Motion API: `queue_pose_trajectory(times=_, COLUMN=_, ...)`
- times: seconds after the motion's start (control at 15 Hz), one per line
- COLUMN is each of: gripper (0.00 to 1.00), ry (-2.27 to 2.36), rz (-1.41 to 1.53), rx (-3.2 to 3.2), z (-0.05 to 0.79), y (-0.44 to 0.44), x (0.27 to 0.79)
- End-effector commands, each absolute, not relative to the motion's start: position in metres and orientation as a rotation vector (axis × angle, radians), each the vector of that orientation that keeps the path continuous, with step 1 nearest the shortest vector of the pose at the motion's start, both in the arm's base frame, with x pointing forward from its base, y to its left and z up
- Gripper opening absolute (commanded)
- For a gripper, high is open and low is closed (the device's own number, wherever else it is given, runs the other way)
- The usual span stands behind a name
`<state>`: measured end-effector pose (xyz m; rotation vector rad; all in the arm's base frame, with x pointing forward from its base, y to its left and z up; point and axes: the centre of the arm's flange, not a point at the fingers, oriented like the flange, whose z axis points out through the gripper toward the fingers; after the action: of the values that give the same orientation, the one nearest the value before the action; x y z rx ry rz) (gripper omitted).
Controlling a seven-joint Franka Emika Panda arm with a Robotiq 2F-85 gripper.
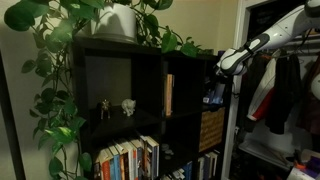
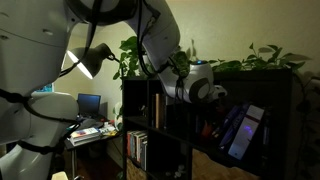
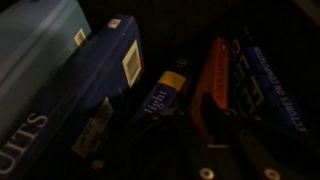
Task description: Pick up the orange book from the upper middle shelf and place it on the upper right shelf
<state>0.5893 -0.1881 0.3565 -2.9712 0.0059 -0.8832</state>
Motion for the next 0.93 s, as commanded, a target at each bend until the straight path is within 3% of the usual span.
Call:
queue_pose_trajectory(times=0.0, gripper=0.53, ry=-0.059, rz=-0.801, rx=-3.075, z=0.374, y=-0.175, x=0.559)
queue_pose_trajectory(times=0.33, gripper=0.87, ry=-0.166, rz=-0.642, rx=-3.141, z=0.376, y=-0.161, x=0.534)
queue_pose_trajectory(times=0.4, gripper=0.79, ry=-0.178, rz=-0.613, rx=-3.146, z=0.376, y=-0.157, x=0.53)
queue_pose_trajectory(times=0.47, gripper=0.48, ry=-0.192, rz=-0.583, rx=-3.149, z=0.377, y=-0.154, x=0.525)
queue_pose_trajectory(times=0.6, gripper=0.51, ry=-0.218, rz=-0.535, rx=-3.157, z=0.382, y=-0.15, x=0.517)
queue_pose_trajectory(times=0.87, gripper=0.24, ry=-0.265, rz=-0.467, rx=-3.181, z=0.394, y=-0.15, x=0.508)
